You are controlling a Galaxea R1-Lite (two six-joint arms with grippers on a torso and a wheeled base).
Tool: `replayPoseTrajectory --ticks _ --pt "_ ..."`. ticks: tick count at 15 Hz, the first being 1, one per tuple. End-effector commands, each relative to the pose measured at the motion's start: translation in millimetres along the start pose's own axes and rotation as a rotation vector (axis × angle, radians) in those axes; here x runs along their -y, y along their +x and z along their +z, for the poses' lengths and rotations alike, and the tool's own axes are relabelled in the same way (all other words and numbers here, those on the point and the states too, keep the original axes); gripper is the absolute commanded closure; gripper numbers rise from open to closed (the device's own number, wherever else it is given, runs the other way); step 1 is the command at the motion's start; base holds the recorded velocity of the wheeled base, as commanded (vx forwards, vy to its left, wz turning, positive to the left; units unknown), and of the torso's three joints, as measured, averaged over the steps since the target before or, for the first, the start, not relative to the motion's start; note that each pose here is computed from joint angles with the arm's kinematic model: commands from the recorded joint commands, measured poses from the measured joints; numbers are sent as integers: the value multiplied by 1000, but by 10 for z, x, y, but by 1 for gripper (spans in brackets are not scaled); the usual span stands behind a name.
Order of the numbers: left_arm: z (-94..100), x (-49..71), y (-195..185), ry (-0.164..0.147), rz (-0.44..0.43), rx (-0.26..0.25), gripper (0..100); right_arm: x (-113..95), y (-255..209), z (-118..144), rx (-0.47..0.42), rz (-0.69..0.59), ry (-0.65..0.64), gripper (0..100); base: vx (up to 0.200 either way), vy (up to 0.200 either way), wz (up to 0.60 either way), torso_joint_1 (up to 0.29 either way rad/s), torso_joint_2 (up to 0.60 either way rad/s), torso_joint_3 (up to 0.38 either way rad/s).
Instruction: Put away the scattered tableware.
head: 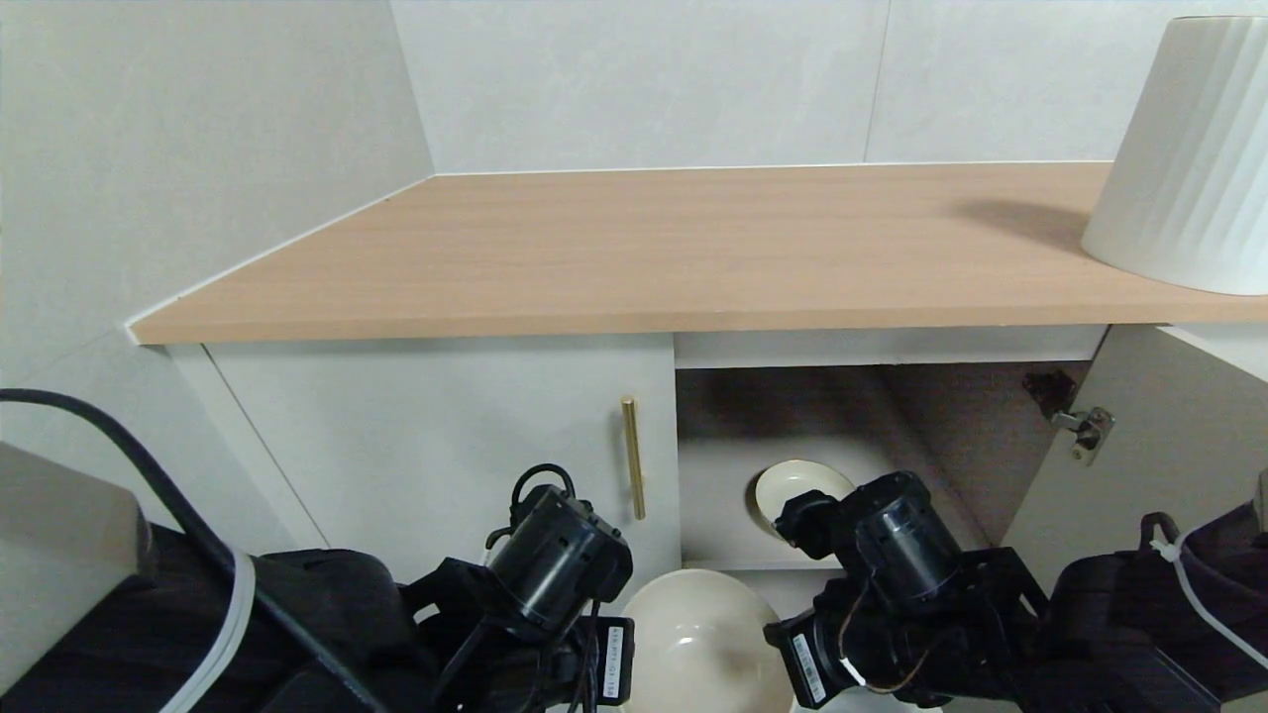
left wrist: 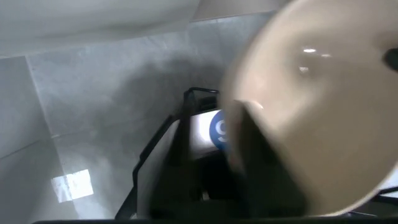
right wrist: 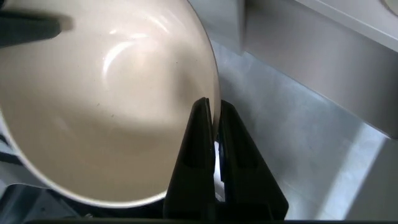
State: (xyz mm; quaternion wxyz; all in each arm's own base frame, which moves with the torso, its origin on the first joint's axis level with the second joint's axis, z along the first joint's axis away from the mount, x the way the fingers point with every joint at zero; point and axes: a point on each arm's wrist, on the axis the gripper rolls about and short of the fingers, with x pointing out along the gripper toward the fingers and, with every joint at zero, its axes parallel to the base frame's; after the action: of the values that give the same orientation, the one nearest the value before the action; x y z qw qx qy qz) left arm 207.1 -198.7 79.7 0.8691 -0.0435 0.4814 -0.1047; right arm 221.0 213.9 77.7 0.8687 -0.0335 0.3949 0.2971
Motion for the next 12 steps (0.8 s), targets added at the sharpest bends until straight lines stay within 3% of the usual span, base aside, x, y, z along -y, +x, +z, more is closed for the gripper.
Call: replayPoseTrajectory --ticks 1,8,12 --pt "10 12 -12 -3 -13 7 0 -8 8 1 1 8 -1 100 0 0 0 0 0 0" --pt "10 12 -12 -1 -11 8 0 53 24 5 1 -23 7 100 0 0 0 0 0 0" --pt "8 5 -10 -3 -9 6 0 464 257 68 -76 -296 56 100 0 0 0 0 0 0"
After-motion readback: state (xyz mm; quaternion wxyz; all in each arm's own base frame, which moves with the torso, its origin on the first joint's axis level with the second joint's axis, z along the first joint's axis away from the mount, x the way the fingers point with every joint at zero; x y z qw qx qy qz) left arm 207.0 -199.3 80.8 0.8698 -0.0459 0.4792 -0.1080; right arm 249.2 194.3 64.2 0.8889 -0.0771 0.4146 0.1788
